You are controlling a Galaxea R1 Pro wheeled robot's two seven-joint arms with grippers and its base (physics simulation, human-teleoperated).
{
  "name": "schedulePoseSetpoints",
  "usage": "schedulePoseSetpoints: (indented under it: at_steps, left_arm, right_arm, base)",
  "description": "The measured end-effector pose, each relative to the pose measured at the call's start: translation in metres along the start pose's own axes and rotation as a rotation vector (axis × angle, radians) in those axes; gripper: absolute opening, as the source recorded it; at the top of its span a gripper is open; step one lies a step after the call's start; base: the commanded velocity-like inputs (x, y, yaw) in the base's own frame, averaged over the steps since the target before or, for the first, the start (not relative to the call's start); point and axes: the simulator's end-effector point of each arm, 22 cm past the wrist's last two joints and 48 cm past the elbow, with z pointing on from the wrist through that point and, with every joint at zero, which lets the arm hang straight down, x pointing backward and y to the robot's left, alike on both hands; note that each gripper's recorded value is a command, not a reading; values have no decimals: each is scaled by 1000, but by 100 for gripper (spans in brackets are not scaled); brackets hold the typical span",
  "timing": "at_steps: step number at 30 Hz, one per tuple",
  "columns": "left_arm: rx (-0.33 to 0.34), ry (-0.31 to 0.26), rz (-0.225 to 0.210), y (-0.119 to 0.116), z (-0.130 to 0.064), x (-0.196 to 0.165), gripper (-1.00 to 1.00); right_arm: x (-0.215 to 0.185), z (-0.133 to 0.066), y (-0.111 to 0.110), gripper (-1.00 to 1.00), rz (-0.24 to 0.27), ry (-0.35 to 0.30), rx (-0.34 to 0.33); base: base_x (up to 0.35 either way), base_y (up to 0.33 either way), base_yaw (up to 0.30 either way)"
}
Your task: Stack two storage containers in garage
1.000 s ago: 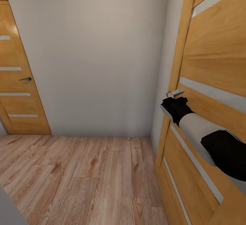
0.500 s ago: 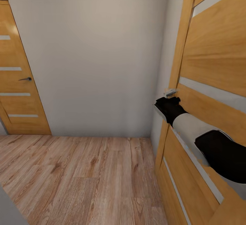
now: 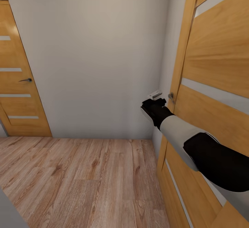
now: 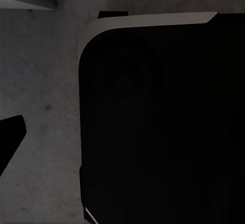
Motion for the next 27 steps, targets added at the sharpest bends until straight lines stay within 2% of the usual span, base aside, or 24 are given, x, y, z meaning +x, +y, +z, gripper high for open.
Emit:
schedulePoseSetpoints:
  at_steps: [3,5,6,7,8,11,13,18,20,27]
  left_arm:
    - [-1,0,0,0,0,0,100]
    - [-1,0,-1,0,0,0,100]
    - [-1,0,-1,0,0,0,100]
    - [-1,1,-1,0,0,0,100]
    - [-1,1,-1,0,0,0,100]
    - [-1,1,-1,0,0,0,100]
    - [-1,1,0,0,0,0,100]
    - [-1,1,-1,0,0,0,100]
    - [-1,0,-1,0,0,0,100]
    - [-1,0,-1,0,0,0,100]
  right_arm:
    - [-1,0,3,100,9,-4,-14]
    - [-1,-1,11,100,23,-1,-53]
    - [0,-1,22,100,38,5,-100]
    - [2,-7,54,100,88,24,-248]
    - [3,-11,68,100,107,30,-308]
    - [20,-13,95,100,133,47,-395]
    - [50,-12,120,100,142,70,-435]
    - [118,-14,161,100,135,142,-489]
    - [147,-20,184,100,135,166,-539]
    - [205,-31,217,100,124,225,-595]
  base:
    - [0,0,0]
    - [0,0,0]
    - [0,0,0]
    - [0,0,0]
    - [0,0,0]
    - [0,0,0]
    - [0,0,0]
    - [0,0,0]
    - [0,0,0]
    - [0,0,0]
